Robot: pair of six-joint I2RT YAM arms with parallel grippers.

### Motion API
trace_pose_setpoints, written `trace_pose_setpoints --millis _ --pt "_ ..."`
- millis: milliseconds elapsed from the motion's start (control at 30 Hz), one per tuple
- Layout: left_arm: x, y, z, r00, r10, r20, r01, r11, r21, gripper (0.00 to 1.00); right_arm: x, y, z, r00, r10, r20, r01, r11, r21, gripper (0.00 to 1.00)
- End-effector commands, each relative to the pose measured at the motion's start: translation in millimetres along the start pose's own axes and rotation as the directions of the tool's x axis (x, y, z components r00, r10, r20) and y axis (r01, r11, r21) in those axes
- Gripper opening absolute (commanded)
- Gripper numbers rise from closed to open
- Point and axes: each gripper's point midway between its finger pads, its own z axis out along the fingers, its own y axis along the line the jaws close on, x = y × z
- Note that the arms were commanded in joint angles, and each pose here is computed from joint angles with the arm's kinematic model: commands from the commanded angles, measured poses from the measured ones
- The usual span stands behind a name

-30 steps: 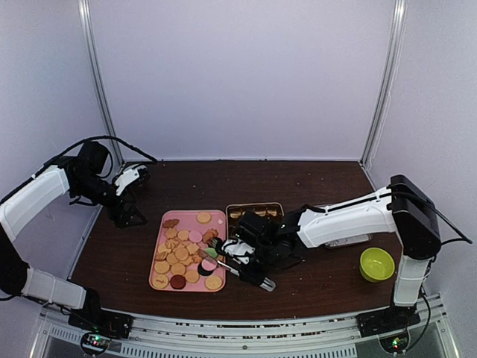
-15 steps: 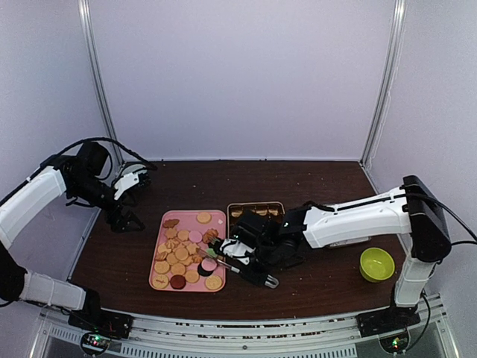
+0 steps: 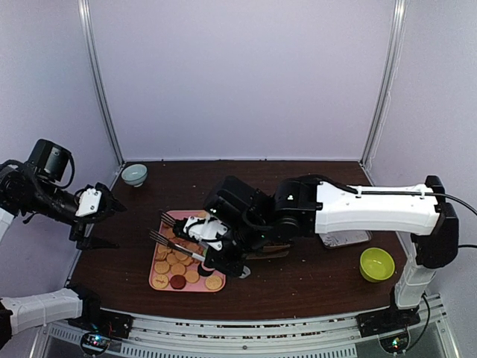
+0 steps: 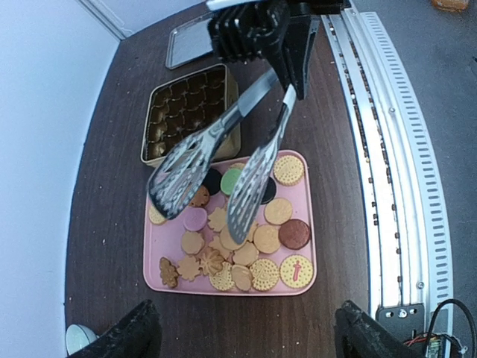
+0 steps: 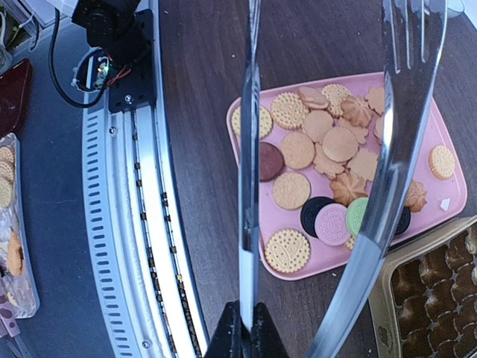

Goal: Pack the cookies
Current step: Pick up the clamp from the plate, then pass from the right arm to the left

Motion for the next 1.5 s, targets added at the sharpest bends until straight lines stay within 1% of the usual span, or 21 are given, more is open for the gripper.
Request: trace_pose_setpoints --millis 0,133,300,467,567,700,900,933,1033,1067,1133,1167,1200,1233,1267,1333,1400,1467 --pt "4.3 -1.0 15.9 0.998 0.050 -0.024 -0.050 0.998 0.030 0.81 -14.1 8.2 2.7 1.000 -0.027 -0.006 0.027 1.000 -0.009 0.00" --pt "6.1 5.6 30.5 0.995 0.073 -0.069 -0.070 0.997 0.040 0.75 -17.9 10.2 9.0 0.999 -0.040 -0.025 0.040 0.999 -0.009 0.00" --pt "8.2 14.4 41.2 0.991 0.073 -0.111 -0.067 0.997 0.049 0.72 -21.6 11.2 10.2 0.998 -0.055 -0.030 0.055 0.998 -0.005 0.00" --pt "7.2 8.1 51.5 0.991 0.060 -0.117 -0.049 0.994 0.094 0.64 -28.2 12.1 13.0 0.998 -0.060 -0.026 0.060 0.998 -0.005 0.00" --pt "6.8 2.4 57.8 0.991 0.055 -0.122 -0.040 0.991 0.125 0.55 -32.8 13.2 15.3 0.998 -0.061 -0.019 0.061 0.998 -0.008 0.00" --pt "5.1 -0.9 61.0 0.992 0.048 -0.120 -0.030 0.989 0.144 0.39 -37.9 12.7 18.1 0.998 -0.060 -0.009 0.060 0.998 -0.007 0.00" --pt "5.9 -6.6 64.9 0.992 0.039 -0.120 -0.018 0.985 0.169 0.22 -48.4 13.5 15.8 0.998 -0.061 0.021 0.061 0.998 -0.010 0.00" --pt "5.4 -7.0 65.6 0.992 0.039 -0.118 -0.018 0.985 0.173 0.17 -50.1 13.6 15.3 0.998 -0.061 0.025 0.061 0.998 -0.010 0.00" --pt "2.3 -8.7 67.8 0.994 0.028 -0.105 -0.008 0.982 0.188 0.00 -54.7 14.4 12.7 0.997 -0.061 0.038 0.061 0.998 -0.007 0.00" --pt "0.1 -7.5 69.0 0.995 0.015 -0.097 0.003 0.983 0.184 0.00 -56.6 13.7 10.2 0.997 -0.059 0.045 0.059 0.998 -0.003 0.01" --pt "-3.7 -4.6 71.4 0.997 -0.018 -0.080 0.031 0.985 0.171 0.00 -63.1 10.8 0.9 0.995 -0.050 0.084 0.049 0.999 0.010 0.15" --pt "-6.2 -3.3 72.7 0.997 -0.034 -0.067 0.045 0.985 0.165 0.00 -65.7 7.8 -5.5 0.994 -0.039 0.105 0.038 0.999 0.018 0.29" --pt "-8.9 -0.1 73.7 0.997 -0.056 -0.054 0.063 0.987 0.148 0.00 -69.6 2.8 -13.8 0.991 -0.026 0.133 0.022 0.999 0.028 0.46" --pt "-11.1 2.7 74.7 0.996 -0.083 -0.040 0.088 0.987 0.132 0.00 -72.4 -1.8 -23.0 0.987 -0.008 0.161 0.003 0.999 0.035 0.56" --pt "-13.6 5.6 75.7 0.994 -0.107 -0.024 0.109 0.987 0.115 0.00 -75.5 -8.6 -34.3 0.981 0.013 0.196 -0.022 0.999 0.042 0.64" --pt "-21.3 9.7 75.4 0.987 -0.160 0.027 0.157 0.984 0.086 0.00 -78.3 -22.2 -57.8 0.962 0.060 0.267 -0.076 0.996 0.048 0.74" --pt "-33.6 14.6 72.3 0.972 -0.216 0.097 0.210 0.975 0.069 0.00 -76.6 -39.0 -83.3 0.932 0.111 0.346 -0.140 0.988 0.059 0.82" --pt "-49.1 19.5 67.1 0.947 -0.273 0.171 0.264 0.962 0.073 0.00 -74.2 -55.8 -122.0 0.873 0.163 0.460 -0.212 0.975 0.058 0.88"
